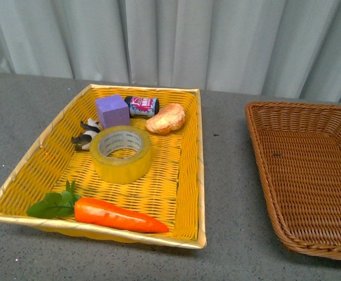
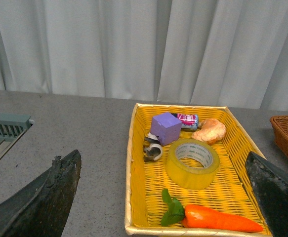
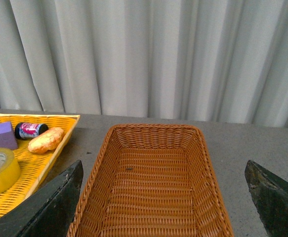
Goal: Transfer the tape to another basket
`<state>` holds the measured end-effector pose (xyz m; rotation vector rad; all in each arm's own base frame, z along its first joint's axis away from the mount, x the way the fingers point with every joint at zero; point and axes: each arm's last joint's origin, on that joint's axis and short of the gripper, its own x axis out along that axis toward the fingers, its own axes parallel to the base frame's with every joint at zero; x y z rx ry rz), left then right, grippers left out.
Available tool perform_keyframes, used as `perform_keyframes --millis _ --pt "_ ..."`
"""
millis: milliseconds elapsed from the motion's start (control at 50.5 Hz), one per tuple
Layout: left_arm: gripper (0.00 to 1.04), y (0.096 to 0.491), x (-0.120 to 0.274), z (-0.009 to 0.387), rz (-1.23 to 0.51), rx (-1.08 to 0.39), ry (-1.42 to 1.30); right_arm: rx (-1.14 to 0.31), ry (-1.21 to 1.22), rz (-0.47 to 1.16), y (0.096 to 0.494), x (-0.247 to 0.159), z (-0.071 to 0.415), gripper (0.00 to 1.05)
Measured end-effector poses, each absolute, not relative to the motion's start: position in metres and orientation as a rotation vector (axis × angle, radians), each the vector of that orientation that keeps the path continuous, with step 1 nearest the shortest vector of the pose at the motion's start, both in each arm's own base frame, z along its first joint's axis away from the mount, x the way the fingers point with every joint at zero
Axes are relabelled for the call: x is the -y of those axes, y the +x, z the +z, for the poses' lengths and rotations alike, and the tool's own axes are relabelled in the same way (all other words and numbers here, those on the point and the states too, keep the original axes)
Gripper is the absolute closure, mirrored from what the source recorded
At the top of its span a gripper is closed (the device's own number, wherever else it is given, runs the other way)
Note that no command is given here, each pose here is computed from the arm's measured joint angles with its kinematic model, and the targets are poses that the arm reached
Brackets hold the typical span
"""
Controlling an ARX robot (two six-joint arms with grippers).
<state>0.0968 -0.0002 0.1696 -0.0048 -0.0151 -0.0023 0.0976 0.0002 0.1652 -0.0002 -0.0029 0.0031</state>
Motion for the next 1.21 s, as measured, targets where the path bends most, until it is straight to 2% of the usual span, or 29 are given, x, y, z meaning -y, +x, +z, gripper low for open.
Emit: perform_keyframes --millis 1209 --pt "0.06 0.0968 0.0002 0.1696 -0.002 0.015 -0.005 0.003 0.0 0.003 0.0976 -0.0002 0.1652 0.09"
